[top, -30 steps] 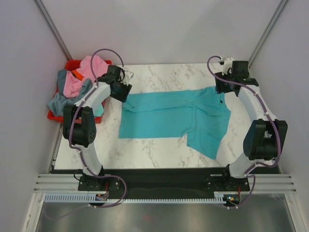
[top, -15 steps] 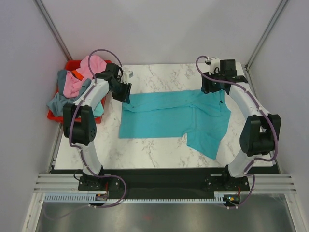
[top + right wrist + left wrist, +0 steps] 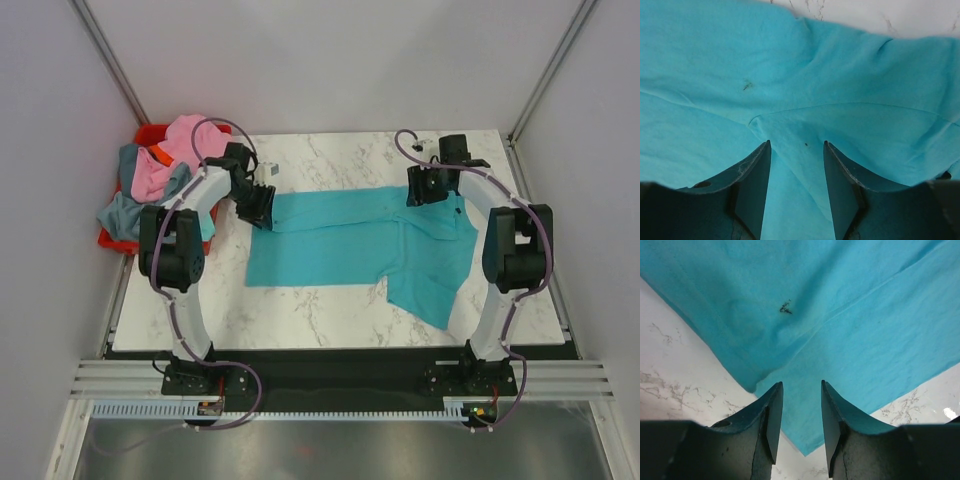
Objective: Fold and stack the t-shirts
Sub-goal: Fold the tshirt
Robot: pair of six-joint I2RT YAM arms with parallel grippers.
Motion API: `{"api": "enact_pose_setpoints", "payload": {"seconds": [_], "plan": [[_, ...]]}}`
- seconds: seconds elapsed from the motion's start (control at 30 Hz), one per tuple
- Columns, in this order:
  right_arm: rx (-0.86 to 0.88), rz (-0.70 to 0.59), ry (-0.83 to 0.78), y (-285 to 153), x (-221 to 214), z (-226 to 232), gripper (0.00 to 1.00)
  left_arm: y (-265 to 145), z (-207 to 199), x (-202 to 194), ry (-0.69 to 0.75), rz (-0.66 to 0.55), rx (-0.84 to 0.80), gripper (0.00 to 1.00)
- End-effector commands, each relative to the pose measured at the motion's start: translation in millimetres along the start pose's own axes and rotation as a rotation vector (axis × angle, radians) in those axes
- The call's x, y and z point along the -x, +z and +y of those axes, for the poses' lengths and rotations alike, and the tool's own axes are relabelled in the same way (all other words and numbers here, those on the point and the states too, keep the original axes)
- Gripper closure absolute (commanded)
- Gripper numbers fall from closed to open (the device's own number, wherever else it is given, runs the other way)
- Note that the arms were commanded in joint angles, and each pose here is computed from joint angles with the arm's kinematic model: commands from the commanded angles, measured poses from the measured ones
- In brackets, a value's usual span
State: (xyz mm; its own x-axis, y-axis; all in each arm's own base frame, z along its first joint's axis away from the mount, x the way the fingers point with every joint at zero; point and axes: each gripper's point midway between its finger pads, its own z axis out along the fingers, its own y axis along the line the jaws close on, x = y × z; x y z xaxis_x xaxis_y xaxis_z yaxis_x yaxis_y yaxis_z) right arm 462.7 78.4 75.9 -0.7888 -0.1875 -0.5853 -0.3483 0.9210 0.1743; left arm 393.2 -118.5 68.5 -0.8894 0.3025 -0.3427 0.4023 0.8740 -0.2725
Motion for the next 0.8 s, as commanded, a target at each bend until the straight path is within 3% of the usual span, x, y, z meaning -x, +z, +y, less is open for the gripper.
{"api": "enact_pose_setpoints", "payload": {"seconds": [0.0,0.23,0.6,0.77], "plan": [[0.016,-0.059,-0.021,3.2,23.7,1.7,0.46,8.0,0.0,6.5,-0.032,0.007,-0.033,0.57],[0.007,-0.032,-0.016,19.9,15.0,-4.8,0.47,9.9,11.7,27.3,-0.003,-0.008,0.002,0.58],[-0.012,-0.034,-0.001,28.9,15.7,-11.3,0.48,-0.5,58.0,-3.7,-0.021,0.076,0.207,0.58],[-0.027,-0.031,0.009,28.3,14.3,-15.4,0.48,-21.3,59.7,-4.1,-0.008,0.059,0.242,0.58]]}}
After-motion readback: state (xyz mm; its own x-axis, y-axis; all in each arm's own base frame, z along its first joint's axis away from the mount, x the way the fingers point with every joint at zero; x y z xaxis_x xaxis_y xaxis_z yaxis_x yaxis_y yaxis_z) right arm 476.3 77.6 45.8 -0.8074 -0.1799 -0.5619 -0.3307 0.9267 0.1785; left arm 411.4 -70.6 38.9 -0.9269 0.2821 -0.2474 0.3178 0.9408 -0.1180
